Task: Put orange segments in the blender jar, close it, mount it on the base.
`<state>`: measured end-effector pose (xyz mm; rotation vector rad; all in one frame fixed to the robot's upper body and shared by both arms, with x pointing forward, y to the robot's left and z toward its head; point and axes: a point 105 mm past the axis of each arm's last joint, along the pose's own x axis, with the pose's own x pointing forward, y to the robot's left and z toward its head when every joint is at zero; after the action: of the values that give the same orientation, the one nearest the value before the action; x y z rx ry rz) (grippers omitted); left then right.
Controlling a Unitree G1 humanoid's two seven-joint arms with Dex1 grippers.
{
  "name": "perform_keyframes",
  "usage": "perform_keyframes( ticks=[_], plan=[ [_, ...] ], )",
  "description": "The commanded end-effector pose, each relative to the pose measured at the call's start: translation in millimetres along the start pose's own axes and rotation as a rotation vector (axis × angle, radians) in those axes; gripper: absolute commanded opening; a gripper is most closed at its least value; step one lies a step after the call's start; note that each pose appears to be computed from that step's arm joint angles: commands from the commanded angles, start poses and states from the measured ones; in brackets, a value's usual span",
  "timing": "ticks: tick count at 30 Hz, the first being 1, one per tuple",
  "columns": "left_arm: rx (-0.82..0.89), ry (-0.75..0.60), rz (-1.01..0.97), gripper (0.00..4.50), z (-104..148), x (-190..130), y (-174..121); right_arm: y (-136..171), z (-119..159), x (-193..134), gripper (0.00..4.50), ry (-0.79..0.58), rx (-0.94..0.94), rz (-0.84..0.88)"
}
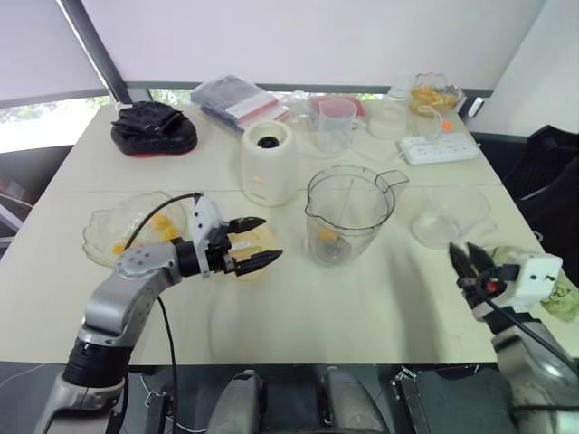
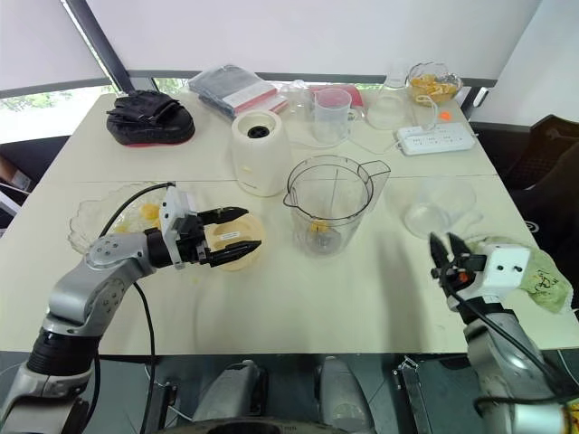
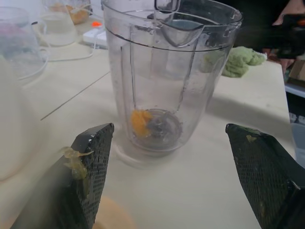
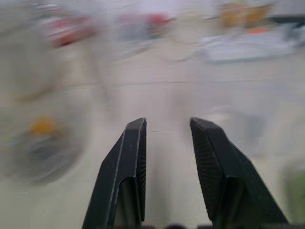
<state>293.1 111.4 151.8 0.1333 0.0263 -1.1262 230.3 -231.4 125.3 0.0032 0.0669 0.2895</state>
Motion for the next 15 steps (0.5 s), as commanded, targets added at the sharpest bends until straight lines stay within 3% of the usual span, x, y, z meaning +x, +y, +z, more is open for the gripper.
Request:
perform_keyframes(
  ticks=[1,6,9,15],
  plan=[
    [0.058,0.012,-0.022,3.93,7.0,-0.8,4.6,36.1,16.8,-6.0,1.47,0.035,-0.049,0.266],
    [0.075,0.061,-0.044,3.93,4.4,-5.4,12.0,40.1,25.3,-1.2,1.47,0.085,-0.177,0.362],
    [0.126,0.165,-0.074,3.93,-5.5,-12.8,20.4,39.8,16.4,-1.2,1.47,0.189,-0.284,0.438],
    [0.189,0.275,-0.092,3.93,-14.0,-22.6,39.1,34.0,16.3,13.0,1.47,0.169,-0.407,0.386]
  ],
)
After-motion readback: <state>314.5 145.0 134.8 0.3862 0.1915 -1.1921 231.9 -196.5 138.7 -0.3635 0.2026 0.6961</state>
